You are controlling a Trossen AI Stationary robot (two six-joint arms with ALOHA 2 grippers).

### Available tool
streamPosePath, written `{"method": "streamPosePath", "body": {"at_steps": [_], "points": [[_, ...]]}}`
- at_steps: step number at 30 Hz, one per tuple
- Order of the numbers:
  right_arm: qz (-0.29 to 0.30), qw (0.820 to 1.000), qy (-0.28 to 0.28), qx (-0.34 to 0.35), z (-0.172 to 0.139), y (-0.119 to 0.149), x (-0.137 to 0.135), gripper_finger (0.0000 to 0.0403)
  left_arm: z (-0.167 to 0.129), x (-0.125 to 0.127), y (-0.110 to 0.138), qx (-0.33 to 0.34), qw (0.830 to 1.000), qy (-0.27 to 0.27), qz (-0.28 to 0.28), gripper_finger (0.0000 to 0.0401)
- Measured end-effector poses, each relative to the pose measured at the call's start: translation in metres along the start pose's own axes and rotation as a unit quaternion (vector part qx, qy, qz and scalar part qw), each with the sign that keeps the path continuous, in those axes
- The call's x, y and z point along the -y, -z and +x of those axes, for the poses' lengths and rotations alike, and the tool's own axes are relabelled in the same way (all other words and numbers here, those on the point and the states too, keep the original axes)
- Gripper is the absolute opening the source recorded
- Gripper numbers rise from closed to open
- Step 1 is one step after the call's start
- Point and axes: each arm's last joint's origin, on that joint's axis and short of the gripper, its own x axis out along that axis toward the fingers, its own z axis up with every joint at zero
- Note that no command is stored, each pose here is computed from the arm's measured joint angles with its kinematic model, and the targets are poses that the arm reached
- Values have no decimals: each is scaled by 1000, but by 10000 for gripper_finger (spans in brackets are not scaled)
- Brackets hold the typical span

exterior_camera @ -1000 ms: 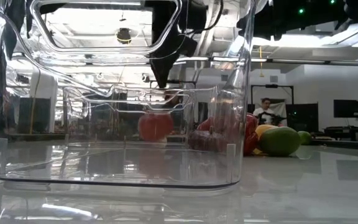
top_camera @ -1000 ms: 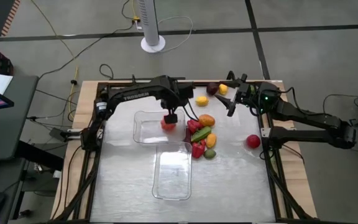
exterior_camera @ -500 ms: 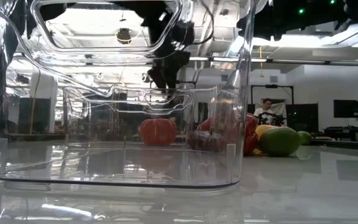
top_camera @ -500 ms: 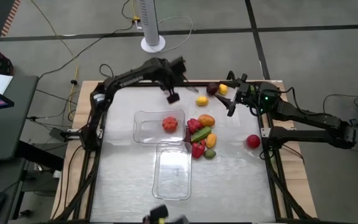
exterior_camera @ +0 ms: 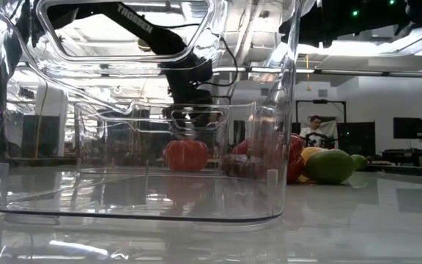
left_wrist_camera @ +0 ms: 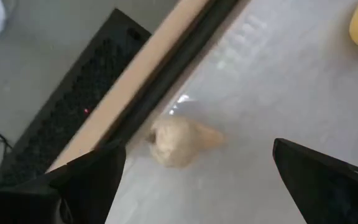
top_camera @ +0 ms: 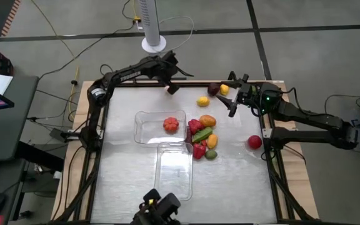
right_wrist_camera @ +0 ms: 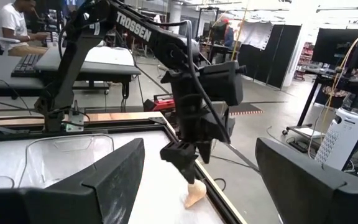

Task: Sort produce into baskets
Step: Put the garlic into the top transparent bin

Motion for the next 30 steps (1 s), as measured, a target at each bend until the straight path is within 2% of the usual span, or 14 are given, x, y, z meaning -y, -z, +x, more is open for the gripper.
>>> {"method": "streamPosePath", "body": {"at_steps": [5,9,11,15,18,22,27,30], "points": [[0,1000,0,-1,0,0,0,333,2,14,11,-48,999,8,15,393],[0,1000,0,-1,0,0,0,333,3,23,11,-47,999,15,12,393],[0,1000,-1,-3,0,1,0,333,11,27,14,-35,999,23,-1,393],[1,1000,-5,-17,0,3,-1,333,37,28,32,-51,998,22,-8,393],[1,1000,-6,-23,0,4,-1,333,48,29,46,-23,999,26,-8,393],[7,1000,-6,-25,0,5,-1,333,33,30,56,52,998,20,-14,393],[18,1000,-6,-25,0,5,-1,333,23,23,77,104,993,-3,-61,393],[23,999,-9,-24,0,5,-3,333,27,22,91,148,984,-9,-97,393]]}}
